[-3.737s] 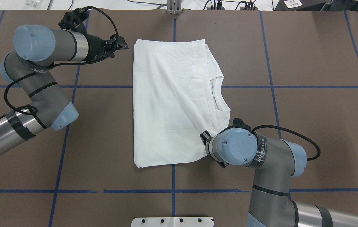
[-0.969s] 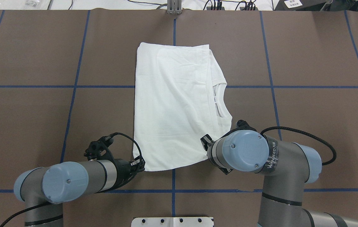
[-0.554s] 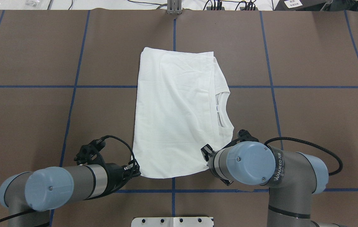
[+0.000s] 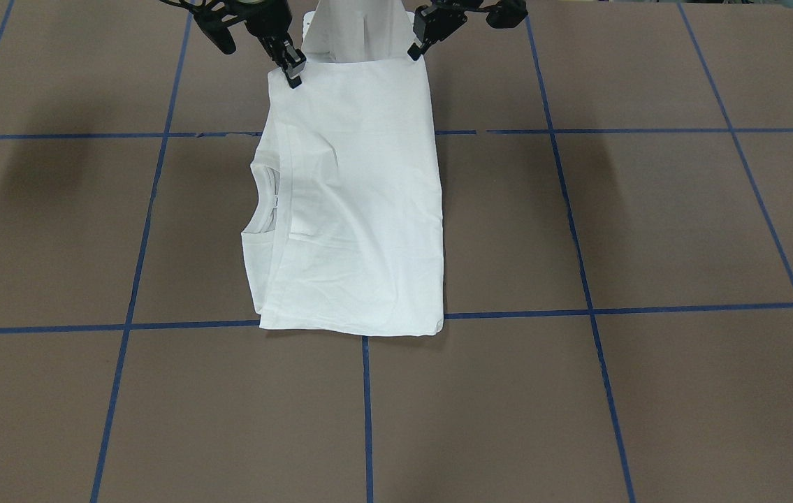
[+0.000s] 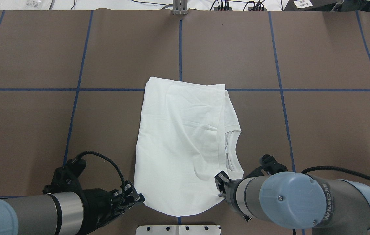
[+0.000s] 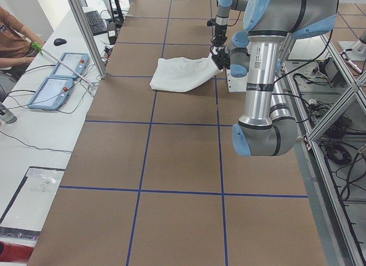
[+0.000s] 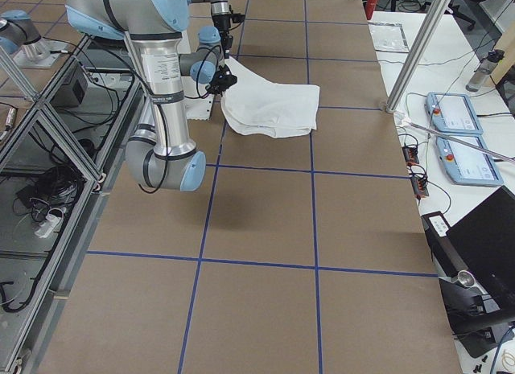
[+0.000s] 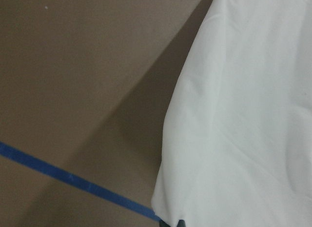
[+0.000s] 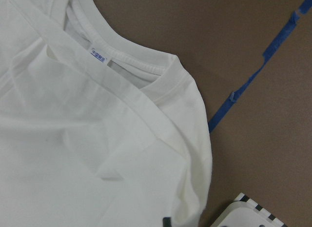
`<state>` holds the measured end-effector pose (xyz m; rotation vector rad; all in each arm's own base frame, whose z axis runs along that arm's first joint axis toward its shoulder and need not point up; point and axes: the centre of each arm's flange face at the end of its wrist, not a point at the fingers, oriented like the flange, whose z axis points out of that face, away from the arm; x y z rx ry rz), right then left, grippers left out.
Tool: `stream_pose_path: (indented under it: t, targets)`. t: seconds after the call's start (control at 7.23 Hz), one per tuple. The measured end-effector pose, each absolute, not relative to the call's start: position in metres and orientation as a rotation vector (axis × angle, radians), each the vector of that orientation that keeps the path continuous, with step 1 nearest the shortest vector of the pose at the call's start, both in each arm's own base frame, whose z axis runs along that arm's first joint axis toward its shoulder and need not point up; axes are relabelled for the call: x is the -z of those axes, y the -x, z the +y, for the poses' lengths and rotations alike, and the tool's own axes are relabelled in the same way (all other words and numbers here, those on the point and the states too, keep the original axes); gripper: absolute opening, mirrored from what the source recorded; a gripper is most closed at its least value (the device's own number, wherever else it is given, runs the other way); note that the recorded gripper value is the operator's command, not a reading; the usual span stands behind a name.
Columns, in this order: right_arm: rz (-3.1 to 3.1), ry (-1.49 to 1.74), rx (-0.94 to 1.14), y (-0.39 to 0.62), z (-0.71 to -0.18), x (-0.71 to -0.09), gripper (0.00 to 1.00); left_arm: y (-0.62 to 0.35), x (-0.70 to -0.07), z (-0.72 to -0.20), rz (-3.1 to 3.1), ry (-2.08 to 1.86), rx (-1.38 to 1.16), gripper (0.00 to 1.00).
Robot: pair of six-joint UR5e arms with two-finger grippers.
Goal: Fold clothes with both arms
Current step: 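Fold the near edge over toward the far edge with both grippers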
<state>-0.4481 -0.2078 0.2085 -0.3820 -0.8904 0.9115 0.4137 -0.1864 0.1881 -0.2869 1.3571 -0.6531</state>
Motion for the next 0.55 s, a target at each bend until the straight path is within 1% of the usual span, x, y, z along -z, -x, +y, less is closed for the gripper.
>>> stream_pose_path:
  t: [0.14, 0.28, 0.55]
  targets:
    - [-0.895, 0.363, -0.944, 0.438, -0.226, -0.206, 0.00, -0.420, -0.174, -0.209, 1.364, 0.225, 0.659, 0.00]
    - [-0.904, 0.329, -0.970, 0.435, -0.253, -0.203, 0.00, -0.437, -0.164, -0.242, 1.355, 0.133, 0.657, 0.00]
    - [-0.882, 0.253, -0.979, 0.442, -0.332, -0.205, 0.00, -0.452, -0.165, -0.317, 1.301, -0.049, 0.648, 0.00]
